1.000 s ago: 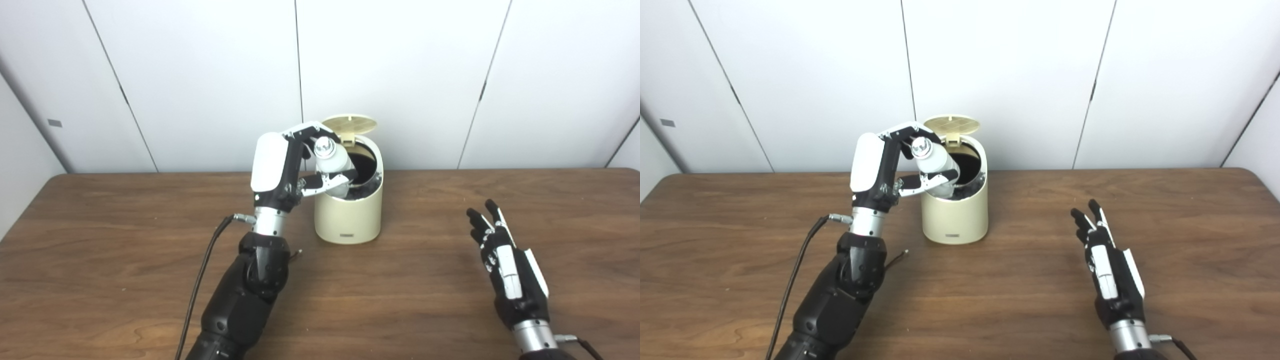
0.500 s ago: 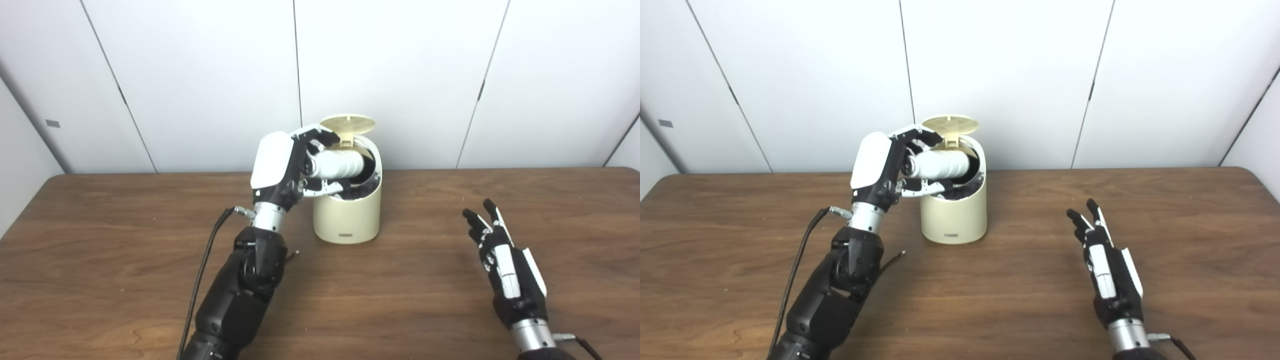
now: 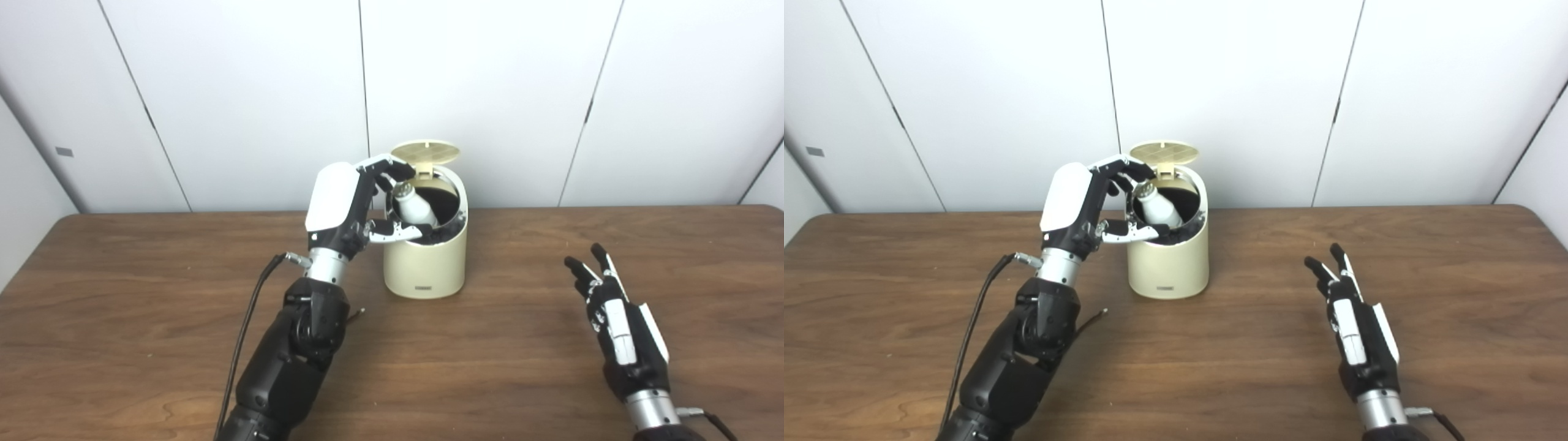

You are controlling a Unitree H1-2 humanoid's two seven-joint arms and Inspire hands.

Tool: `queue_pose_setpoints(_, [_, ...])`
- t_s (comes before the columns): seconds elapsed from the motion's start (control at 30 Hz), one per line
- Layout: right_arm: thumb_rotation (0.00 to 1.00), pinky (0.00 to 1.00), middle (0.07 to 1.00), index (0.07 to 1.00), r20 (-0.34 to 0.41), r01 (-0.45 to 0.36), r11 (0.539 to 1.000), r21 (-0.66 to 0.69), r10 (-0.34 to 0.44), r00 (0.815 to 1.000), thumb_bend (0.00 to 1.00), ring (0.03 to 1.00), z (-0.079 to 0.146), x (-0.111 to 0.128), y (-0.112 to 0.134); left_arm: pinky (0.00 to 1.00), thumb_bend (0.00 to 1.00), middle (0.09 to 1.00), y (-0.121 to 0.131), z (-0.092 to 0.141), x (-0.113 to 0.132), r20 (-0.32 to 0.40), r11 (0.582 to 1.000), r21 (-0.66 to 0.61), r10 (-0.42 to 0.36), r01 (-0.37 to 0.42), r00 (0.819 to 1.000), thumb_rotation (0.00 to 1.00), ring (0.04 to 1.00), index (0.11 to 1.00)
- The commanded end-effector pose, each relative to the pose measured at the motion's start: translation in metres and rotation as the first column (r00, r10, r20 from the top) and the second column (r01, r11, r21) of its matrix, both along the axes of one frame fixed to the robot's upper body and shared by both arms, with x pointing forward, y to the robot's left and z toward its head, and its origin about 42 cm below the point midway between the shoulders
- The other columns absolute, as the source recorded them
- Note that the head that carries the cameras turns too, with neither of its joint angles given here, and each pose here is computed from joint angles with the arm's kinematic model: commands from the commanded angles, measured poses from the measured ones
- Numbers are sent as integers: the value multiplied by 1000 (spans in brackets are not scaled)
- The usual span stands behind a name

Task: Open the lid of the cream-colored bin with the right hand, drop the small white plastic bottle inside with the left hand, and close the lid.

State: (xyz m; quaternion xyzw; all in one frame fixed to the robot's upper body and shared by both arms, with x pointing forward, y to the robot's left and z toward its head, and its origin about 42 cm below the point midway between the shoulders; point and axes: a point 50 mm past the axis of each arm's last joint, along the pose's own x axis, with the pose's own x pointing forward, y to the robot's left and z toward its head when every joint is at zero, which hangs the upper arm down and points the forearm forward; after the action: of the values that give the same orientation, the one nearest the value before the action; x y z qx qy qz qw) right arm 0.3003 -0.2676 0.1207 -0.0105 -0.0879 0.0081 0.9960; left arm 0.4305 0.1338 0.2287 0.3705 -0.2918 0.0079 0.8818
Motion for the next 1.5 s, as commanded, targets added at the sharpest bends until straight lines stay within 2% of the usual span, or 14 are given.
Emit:
queue_pose_setpoints(0.0, [926, 976, 878, 995, -88, 17, 999, 36, -13, 996, 633, 943, -32, -15, 3, 475, 1000, 597, -3, 30, 1, 124, 999, -41, -21, 26, 992, 174, 527, 593])
queue_pose_setpoints(0.17, [931, 971, 878, 998, -88, 17, 1000, 25, -15, 996, 618, 938, -33, -15, 1, 417, 1000, 556, 1, 34, -4, 177, 995, -92, -17, 34, 984, 179, 473, 567])
queue_pose_setpoints(0.3, [931, 961, 879, 998, -89, 16, 1000, 13, -15, 996, 625, 934, -33, -16, -2, 412, 988, 543, 7, 40, -10, 196, 981, -187, -13, 50, 981, 96, 468, 569])
queue_pose_setpoints(0.37, [919, 966, 881, 1000, -92, 16, 1000, 21, -14, 996, 633, 937, -33, -16, -2, 397, 911, 529, 10, 43, -14, 197, 967, -249, 2, 48, 981, 36, 456, 561])
queue_pose_setpoints(0.4, [913, 971, 882, 999, -90, 17, 999, 28, -14, 996, 641, 939, -34, -16, -2, 387, 721, 483, 12, 45, -17, 198, 960, -276, 6, 49, 980, 18, 448, 540])
queue_pose_setpoints(0.47, [901, 983, 883, 999, -89, 19, 999, 36, -16, 996, 643, 939, -34, -15, -3, 369, 562, 451, 14, 46, -21, 199, 949, -309, 7, 56, 980, 3, 441, 522])
queue_pose_setpoints(0.77, [928, 985, 887, 1000, -80, 17, 1000, 14, -15, 997, 652, 941, -35, -13, -6, 400, 501, 507, 52, 48, -45, 155, 935, -355, 30, 27, 987, 0, 429, 489])
queue_pose_setpoints(0.93, [909, 978, 887, 996, -70, 13, 1000, 24, -11, 997, 677, 940, -32, -12, -6, 392, 501, 522, 85, 33, -57, 39, 933, -355, 78, -59, 996, 0, 427, 498])
queue_pose_setpoints(1.07, [904, 956, 883, 991, -53, 9, 999, 42, -7, 999, 666, 940, -25, -11, -4, 412, 516, 506, 100, 11, -70, -85, 940, -330, 56, -81, 995, 0, 526, 487])
queue_pose_setpoints(1.13, [896, 963, 904, 989, -40, -2, 998, 60, 5, 999, 651, 957, -18, -10, -2, 491, 504, 617, 105, 0, -80, -173, 928, -361, 33, -95, 984, 57, 596, 494])
queue_pose_setpoints(1.17, [887, 969, 920, 985, -34, -7, 998, 64, 9, 999, 657, 969, -15, -10, -1, 576, 531, 687, 107, -4, -83, -206, 920, -379, 19, -98, 978, 318, 665, 637])
queue_pose_setpoints(1.27, [882, 994, 955, 976, -4, -20, 998, 66, 20, 1000, 654, 994, -2, -5, 2, 795, 517, 835, 113, -22, -95, -297, 863, -502, -114, -54, 948, 730, 810, 828])
queue_pose_setpoints(1.37, [893, 1000, 985, 977, 19, -31, 998, 55, 30, 999, 655, 1000, 10, -1, 3, 915, 549, 940, 115, -36, -102, -314, 775, -632, -215, -34, 925, 860, 914, 935])
queue_pose_setpoints(1.47, [932, 1000, 998, 983, 43, -36, 999, 25, 35, 998, 658, 1000, 27, 6, 5, 986, 548, 991, 117, -48, -113, -310, 726, -687, -252, -33, 917, 975, 981, 991])
